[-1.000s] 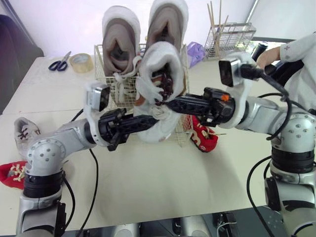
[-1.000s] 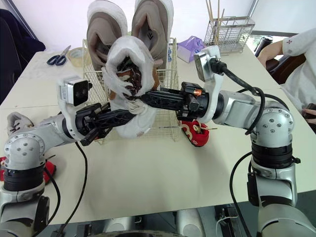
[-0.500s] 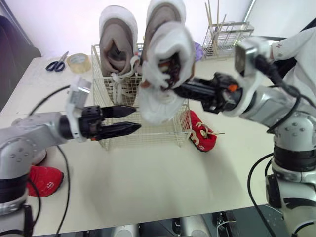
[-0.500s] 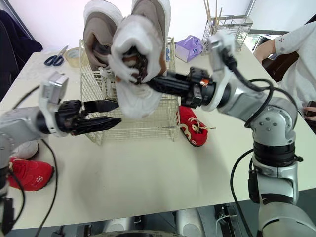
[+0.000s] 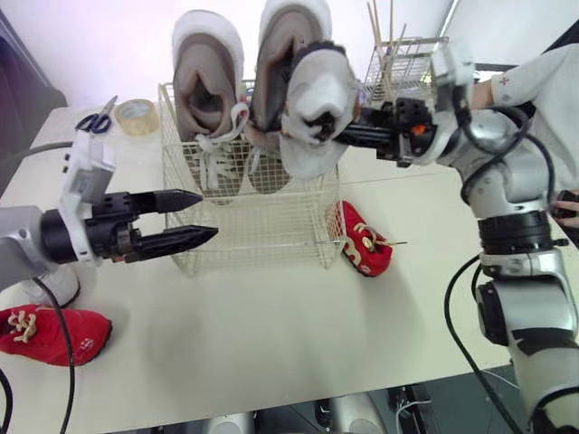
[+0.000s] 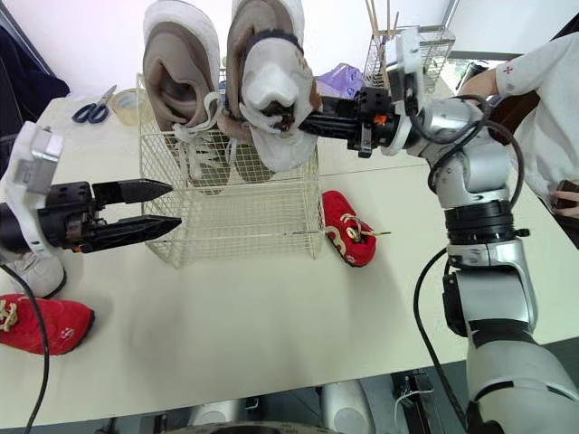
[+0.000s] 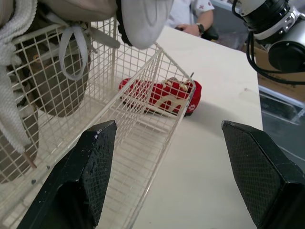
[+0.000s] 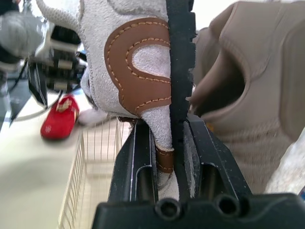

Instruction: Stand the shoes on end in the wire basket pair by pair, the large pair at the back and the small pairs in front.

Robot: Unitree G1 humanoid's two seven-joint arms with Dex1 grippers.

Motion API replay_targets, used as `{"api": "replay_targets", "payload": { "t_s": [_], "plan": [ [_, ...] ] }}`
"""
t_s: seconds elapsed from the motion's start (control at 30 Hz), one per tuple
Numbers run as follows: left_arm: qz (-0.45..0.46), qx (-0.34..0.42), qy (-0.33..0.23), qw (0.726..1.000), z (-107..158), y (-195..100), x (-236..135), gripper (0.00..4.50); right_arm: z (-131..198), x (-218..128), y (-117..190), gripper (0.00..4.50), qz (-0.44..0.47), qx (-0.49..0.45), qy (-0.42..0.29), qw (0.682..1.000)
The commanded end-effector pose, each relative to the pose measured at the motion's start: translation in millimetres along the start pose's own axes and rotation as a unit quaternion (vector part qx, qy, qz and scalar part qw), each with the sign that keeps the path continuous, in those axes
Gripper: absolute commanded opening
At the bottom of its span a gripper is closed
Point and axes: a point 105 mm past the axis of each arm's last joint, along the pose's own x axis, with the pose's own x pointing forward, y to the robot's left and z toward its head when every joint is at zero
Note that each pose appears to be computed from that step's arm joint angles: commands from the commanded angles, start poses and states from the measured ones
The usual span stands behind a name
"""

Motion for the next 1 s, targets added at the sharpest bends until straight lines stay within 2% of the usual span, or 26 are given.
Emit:
{"api": "replay_targets", "payload": {
  "t_s": [0.03, 0.27, 0.5, 1.0],
  "plan": [
    [0.007, 0.015, -0.012, 1.000, 8.7, -4.2, -6.8, 3.61, -1.3, 1.4, -4.4, 0.25, 0.002, -0.028, 0.001, 1.000],
    [0.013, 0.010, -0.012, 1.000, 6.7, -3.9, -9.1, 3.61, -12.0, 6.4, -2.8, 0.25, 0.012, -0.026, -0.002, 1.000],
    [0.018, -0.005, -0.013, 1.000, 0.5, -0.4, -9.6, 3.61, 18.2, -6.3, -2.0, 0.25, -0.004, -0.043, -0.016, 0.999],
    [0.005, -0.018, -0.013, 1.000, -5.8, 5.0, -3.1, 3.61, 33.6, -7.4, 27.7, 0.25, 0.006, -0.023, -0.017, 1.000]
  ]
}}
